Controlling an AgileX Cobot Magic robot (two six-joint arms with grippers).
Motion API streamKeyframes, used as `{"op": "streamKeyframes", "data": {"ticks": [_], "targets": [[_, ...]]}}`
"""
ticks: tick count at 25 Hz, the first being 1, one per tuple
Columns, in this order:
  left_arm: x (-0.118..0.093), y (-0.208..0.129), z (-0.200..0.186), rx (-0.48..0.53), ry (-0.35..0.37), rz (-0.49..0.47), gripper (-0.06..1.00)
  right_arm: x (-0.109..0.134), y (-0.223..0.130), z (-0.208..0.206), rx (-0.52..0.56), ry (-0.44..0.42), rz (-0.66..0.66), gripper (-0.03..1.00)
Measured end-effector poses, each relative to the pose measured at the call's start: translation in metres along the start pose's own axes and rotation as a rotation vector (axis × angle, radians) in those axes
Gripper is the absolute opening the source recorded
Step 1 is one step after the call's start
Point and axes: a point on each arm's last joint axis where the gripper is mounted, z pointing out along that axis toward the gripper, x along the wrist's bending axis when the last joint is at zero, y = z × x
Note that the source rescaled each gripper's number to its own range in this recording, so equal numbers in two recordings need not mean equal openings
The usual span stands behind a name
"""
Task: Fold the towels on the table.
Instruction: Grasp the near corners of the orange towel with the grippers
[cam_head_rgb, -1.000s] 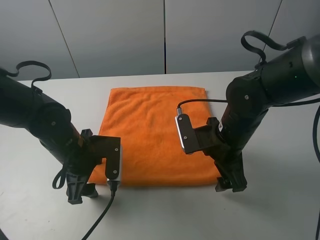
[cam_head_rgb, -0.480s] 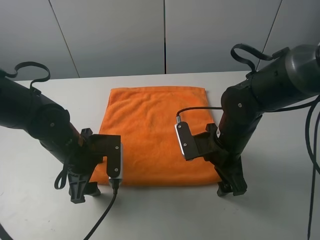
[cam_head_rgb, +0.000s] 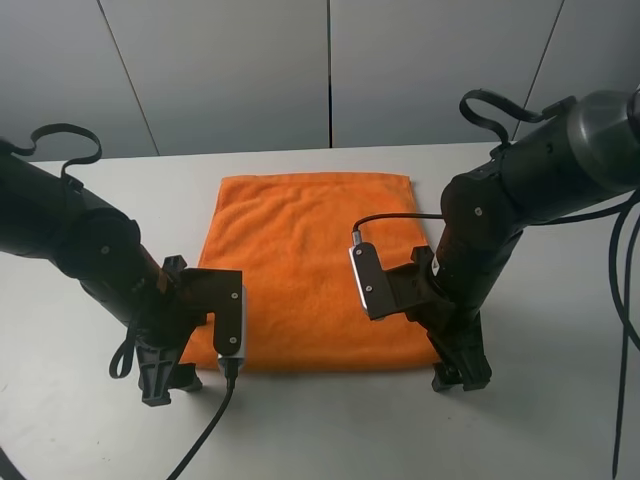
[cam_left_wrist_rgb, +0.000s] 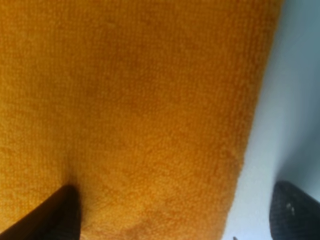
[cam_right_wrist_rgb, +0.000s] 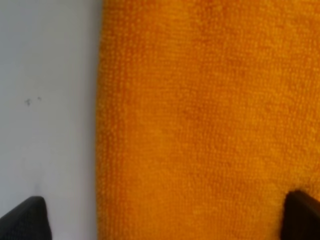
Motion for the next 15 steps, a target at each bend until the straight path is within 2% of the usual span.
{"op": "streamKeyframes", "data": {"ticks": [7, 9, 11, 12, 13, 15], "targets": [[0.0003, 0.0006, 0.0023, 0.005, -0.009, -0.025, 0.98, -0.0004, 0.0003, -0.0001, -0.001, -0.001, 0.002, 1.00], [0.0003, 0.0006, 0.0023, 0.005, -0.009, -0.030, 0.92, -0.0004, 0.0003, -0.0001, -0.001, -0.001, 0.002, 1.00], [0.0003, 0.0006, 0.0029, 0.005, -0.009, -0.033, 0.74, -0.0005, 0.0002, -0.0001, 0.000, -0.002, 0.000, 0.97], [0.0003, 0.0007, 0.0035, 0.005, -0.009, -0.033, 0.59, -0.0012, 0.0005, -0.0004, -0.001, -0.005, -0.001, 0.91], [0.0010, 0.0013, 0.0039, 0.001, -0.005, -0.033, 0.40, -0.0014, 0.0004, -0.0004, -0.001, -0.007, -0.003, 0.80], [0.0021, 0.0018, 0.0044, -0.005, 0.007, -0.021, 0.08, -0.0023, 0.0007, -0.0002, -0.001, -0.013, -0.005, 0.46]]}}
